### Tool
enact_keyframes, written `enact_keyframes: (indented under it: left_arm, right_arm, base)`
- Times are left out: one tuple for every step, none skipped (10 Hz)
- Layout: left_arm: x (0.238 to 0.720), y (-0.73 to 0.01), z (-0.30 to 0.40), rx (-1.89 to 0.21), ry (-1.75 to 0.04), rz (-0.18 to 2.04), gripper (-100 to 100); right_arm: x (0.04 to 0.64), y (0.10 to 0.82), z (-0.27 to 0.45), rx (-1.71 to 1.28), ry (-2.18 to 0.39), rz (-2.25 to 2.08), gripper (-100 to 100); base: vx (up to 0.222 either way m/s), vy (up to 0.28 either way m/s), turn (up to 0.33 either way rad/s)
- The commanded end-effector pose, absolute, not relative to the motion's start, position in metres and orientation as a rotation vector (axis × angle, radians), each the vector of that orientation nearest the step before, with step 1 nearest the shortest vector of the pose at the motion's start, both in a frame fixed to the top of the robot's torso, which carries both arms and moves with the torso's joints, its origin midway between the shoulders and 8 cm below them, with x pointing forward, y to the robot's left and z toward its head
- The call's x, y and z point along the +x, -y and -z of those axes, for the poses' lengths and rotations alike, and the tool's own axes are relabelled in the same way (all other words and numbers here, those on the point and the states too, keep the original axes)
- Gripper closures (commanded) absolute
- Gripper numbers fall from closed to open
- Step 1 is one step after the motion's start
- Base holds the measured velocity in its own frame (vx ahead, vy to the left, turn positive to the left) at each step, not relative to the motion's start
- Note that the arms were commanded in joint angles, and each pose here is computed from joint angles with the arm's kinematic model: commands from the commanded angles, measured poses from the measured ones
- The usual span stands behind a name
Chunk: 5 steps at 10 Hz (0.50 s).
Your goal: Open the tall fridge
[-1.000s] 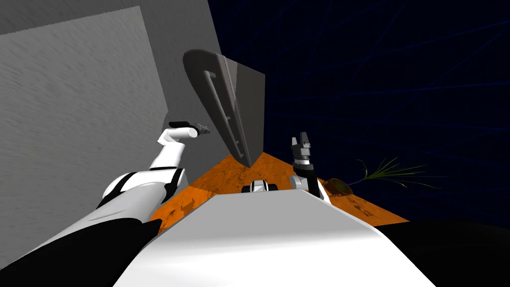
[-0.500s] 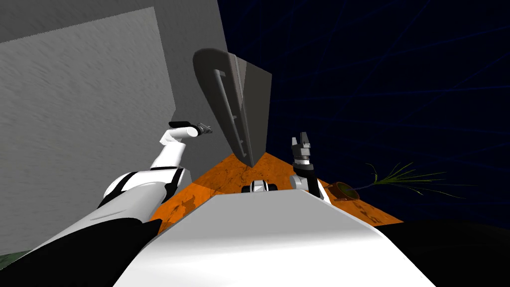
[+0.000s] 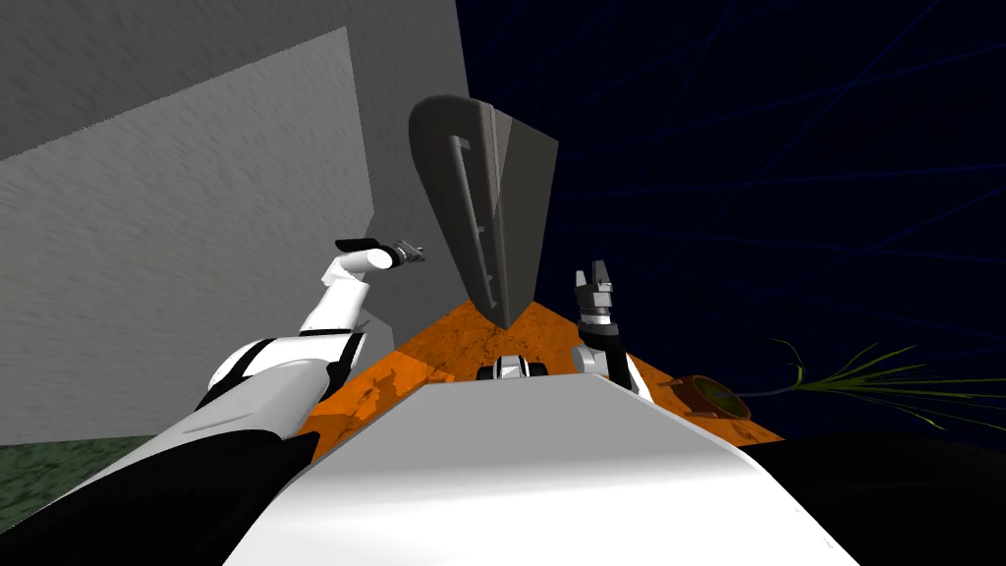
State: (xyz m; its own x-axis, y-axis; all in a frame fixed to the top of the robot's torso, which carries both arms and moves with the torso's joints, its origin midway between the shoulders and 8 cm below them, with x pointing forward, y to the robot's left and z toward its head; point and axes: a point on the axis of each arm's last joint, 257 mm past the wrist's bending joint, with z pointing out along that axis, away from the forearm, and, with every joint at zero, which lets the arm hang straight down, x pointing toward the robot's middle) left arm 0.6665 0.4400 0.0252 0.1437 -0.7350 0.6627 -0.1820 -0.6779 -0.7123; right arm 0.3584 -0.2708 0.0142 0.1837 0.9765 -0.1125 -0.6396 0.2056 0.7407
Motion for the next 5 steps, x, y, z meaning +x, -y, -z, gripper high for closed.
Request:
enact_keyframes:
  left_arm:
    - [0.668,-0.431,-0.026,-1.958,-0.902,1.592,100]
    - [0.669,-0.416,-0.027,-1.931,-0.958,1.61,100]
    - [0.668,-0.411,-0.028,-1.924,-0.979,1.625,100]
    - [0.668,-0.407,-0.029,-1.934,-0.978,1.646,100]
    - [0.668,-0.393,-0.031,-1.901,-1.032,1.658,100]
  right_arm:
    - [0.358,0.271,-0.014,0.622,-0.664,-1.249,0]
    - [0.358,0.271,-0.014,0.622,-0.663,-1.249,0]
    - [0.358,0.271,-0.014,0.622,-0.664,-1.249,0]
    - [0.358,0.271,-0.014,0.622,-0.664,-1.249,0]
    - [0.358,0.271,-0.014,0.622,-0.664,-1.249,0]
  base:
    - [0.01,0.006,-0.027]
    - [0.019,0.062,0.266]
    - [0.019,0.094,0.139]
    - [0.01,0.07,-0.029]
    - [0.034,0.126,0.215]
